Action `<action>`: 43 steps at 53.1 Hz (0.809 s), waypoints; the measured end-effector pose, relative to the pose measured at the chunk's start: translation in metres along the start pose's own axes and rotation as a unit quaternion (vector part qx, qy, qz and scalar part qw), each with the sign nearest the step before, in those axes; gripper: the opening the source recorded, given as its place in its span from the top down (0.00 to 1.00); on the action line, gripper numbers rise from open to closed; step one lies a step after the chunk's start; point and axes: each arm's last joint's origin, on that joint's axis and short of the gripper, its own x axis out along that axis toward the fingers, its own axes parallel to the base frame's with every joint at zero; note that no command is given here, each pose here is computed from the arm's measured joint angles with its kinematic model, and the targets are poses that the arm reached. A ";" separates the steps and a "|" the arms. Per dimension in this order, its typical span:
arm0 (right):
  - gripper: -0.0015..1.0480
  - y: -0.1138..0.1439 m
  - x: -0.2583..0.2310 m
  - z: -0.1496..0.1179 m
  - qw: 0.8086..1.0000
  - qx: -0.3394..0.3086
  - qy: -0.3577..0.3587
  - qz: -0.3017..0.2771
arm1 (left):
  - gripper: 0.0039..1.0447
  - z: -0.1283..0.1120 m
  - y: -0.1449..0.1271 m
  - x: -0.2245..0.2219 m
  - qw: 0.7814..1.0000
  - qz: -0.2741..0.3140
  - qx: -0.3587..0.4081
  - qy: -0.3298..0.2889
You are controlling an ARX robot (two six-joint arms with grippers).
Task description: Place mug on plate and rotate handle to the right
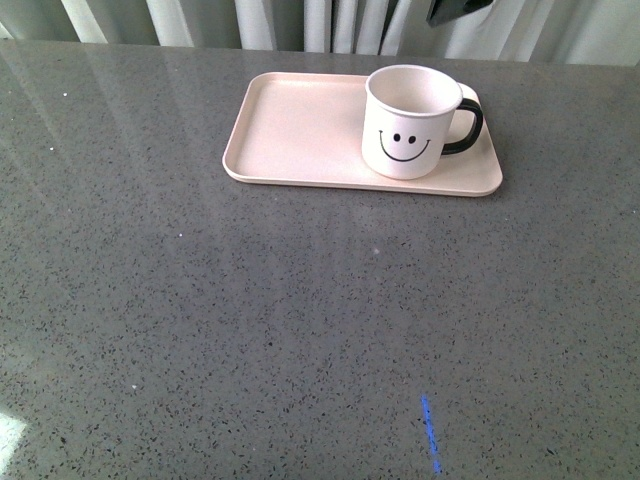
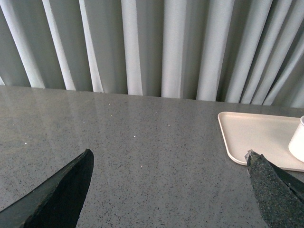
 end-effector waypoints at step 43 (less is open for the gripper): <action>0.98 0.077 -0.111 -0.164 0.900 0.177 -0.360 -0.173 | 0.09 0.000 0.000 0.000 1.000 0.000 0.000 0.000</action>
